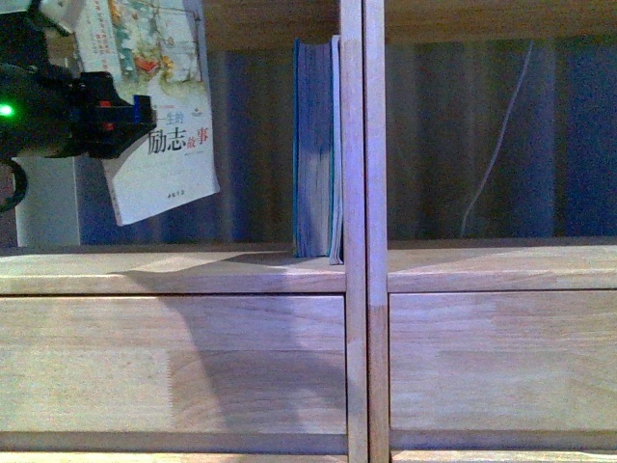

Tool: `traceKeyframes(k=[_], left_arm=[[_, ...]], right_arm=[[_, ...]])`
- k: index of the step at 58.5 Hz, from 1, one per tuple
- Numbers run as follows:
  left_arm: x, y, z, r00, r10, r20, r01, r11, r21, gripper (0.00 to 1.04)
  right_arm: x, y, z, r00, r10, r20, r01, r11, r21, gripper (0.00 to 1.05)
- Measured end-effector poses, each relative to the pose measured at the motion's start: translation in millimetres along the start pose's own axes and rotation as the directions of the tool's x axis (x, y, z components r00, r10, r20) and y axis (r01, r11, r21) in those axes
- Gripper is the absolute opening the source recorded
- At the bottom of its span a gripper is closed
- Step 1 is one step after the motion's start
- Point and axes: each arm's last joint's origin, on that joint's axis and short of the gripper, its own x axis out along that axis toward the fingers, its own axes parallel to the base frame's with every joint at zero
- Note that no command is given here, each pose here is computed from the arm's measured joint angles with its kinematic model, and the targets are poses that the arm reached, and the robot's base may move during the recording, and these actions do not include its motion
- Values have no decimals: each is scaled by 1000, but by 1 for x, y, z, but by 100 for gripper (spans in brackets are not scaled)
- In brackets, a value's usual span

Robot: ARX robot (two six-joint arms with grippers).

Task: Organize books on shelf

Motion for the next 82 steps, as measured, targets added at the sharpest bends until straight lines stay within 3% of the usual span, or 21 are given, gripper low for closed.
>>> traceKeyframes(k=[13,31,48,57,62,79,82], left_arm=[[27,-9,-19,997,45,-61,-43,999,25,7],[32,-55,-29,997,-37,-65,45,991,129,7],[32,-54,-29,998,-6,-65,16,989,146,7],[32,-49,-31,997,2,-76,10,989,146,31],[32,-48,-31,997,5,-74,6,989,147,51],[29,-52,-25,999,-4,-46,10,992,124,96],[28,-53,-22,999,-3,-41,8,992,127,99]], right_arm=[[0,0,0,1000,0,0,0,1000,-7,98],[0,0,0,1000,0,0,0,1000,-11,98],[0,0,0,1000,0,0,0,1000,-11,98],[0,0,0,1000,0,0,0,1000,-11,98],[0,0,0,1000,0,0,0,1000,-11,98],[0,0,0,1000,0,0,0,1000,-11,98],[0,0,0,1000,0,0,0,1000,-11,98]])
